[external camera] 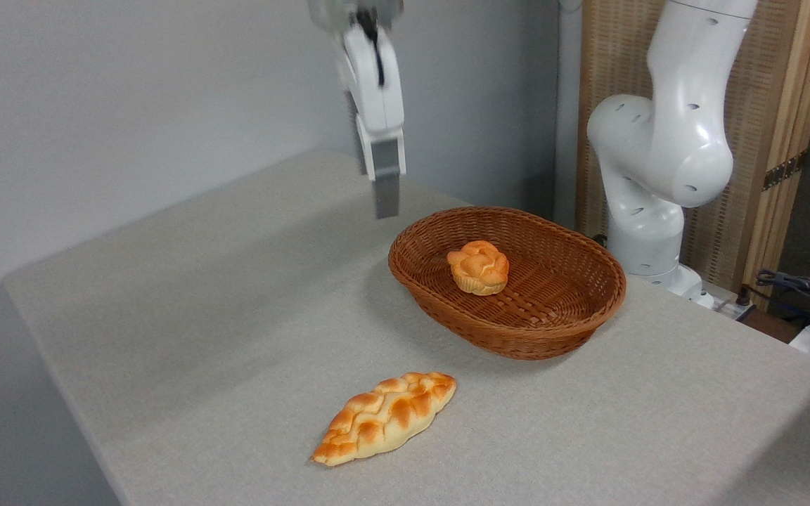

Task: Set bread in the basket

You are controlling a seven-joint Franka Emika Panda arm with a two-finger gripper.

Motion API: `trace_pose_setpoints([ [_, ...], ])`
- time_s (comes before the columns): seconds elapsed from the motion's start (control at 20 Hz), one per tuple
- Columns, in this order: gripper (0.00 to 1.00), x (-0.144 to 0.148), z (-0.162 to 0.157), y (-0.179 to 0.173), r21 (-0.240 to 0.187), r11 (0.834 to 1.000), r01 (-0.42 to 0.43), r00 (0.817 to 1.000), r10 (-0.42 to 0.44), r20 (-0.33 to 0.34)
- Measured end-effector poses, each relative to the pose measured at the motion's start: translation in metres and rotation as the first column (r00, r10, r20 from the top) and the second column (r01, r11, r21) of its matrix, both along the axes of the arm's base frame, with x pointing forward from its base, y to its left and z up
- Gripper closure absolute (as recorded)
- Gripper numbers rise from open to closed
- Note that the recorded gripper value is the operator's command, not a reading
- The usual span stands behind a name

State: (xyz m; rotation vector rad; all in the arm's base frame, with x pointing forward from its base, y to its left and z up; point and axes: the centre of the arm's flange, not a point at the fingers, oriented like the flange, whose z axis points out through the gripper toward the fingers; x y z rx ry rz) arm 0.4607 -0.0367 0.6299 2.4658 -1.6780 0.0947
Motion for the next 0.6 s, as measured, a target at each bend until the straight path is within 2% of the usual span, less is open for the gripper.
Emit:
trace_pose_setpoints([
  [0.1,0.0,0.025,0.016,0.021,0.01,0.989,-0.148,0.989,0.148,0.02],
  [0.15,0.0,0.037,0.017,0.027,0.009,0.976,-0.217,0.976,0.217,0.016],
  [0.25,0.0,0.059,0.012,0.028,0.013,0.936,-0.353,0.936,0.353,0.016],
  [0.35,0.0,0.077,0.003,0.009,0.027,0.9,-0.435,0.9,0.435,0.029],
  [0.4,0.0,0.082,-0.003,-0.003,0.049,0.892,-0.45,0.893,0.448,0.036],
  [0.45,0.0,0.085,-0.008,-0.017,0.084,0.891,-0.447,0.895,0.444,0.049],
  [0.6,0.0,0.087,-0.019,-0.05,0.175,0.897,-0.407,0.914,0.397,0.087],
])
